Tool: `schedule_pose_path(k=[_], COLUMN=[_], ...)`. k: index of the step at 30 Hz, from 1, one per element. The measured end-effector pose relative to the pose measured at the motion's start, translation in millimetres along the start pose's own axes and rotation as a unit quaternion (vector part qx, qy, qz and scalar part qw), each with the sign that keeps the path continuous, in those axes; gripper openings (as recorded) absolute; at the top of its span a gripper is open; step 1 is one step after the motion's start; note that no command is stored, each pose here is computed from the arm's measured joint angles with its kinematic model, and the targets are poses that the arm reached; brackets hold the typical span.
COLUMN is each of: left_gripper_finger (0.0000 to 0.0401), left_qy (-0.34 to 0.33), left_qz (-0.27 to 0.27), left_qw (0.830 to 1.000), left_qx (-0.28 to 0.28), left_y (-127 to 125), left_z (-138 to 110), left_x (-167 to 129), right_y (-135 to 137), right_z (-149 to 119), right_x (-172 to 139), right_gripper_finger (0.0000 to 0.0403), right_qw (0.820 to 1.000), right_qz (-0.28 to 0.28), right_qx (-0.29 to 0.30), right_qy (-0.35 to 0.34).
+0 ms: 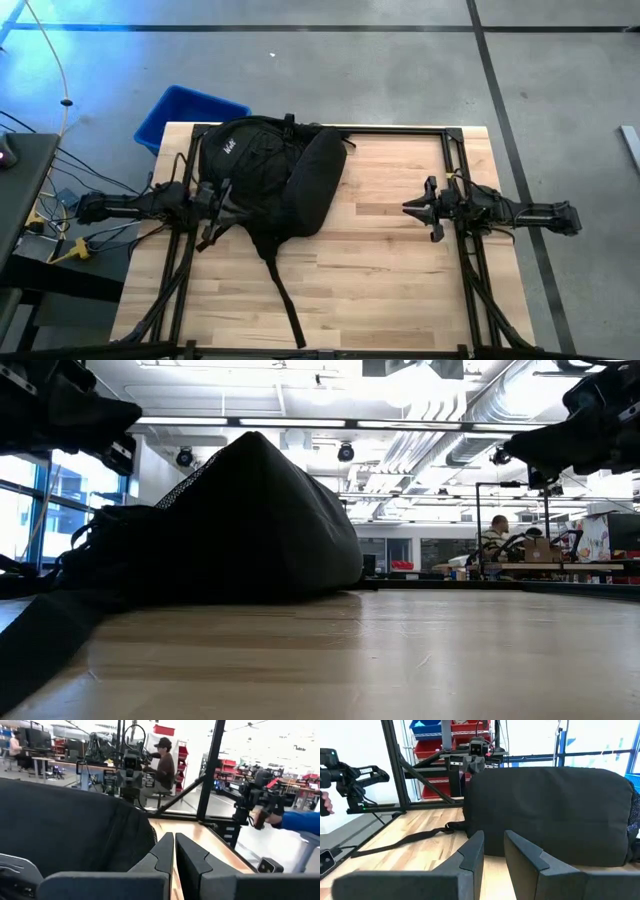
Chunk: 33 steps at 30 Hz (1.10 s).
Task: Unpack backpack
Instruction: Return to Home Position
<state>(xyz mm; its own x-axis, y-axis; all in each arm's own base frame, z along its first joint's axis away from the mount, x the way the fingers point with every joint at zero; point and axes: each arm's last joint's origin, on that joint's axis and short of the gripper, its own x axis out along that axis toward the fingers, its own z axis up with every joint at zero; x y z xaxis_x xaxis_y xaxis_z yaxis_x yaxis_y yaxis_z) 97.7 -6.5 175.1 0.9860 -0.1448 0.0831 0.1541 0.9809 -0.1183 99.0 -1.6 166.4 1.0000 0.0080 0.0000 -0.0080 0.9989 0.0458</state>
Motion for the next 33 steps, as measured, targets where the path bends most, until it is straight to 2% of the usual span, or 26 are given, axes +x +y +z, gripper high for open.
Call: schedule_pose_path(k=[11, 33], left_gripper_finger=[0.0, 0.0], left_qy=[0.012, 0.012], left_qz=[0.002, 0.003], left_qw=[1.0, 1.0], left_qx=[-0.002, -0.001], left_y=[0.2, 0.2], left_z=[-2.4, -2.4], left_x=[0.0, 0.0], right_y=[0.0, 0.0], right_z=[-0.2, -0.4], right_x=[0.0, 0.0], right_gripper_finger=[0.0061, 0.0061], right_qw=[0.999, 0.999], right_qz=[0.0, 0.0], right_qx=[0.044, 0.043], right_qy=[0.001, 0.002])
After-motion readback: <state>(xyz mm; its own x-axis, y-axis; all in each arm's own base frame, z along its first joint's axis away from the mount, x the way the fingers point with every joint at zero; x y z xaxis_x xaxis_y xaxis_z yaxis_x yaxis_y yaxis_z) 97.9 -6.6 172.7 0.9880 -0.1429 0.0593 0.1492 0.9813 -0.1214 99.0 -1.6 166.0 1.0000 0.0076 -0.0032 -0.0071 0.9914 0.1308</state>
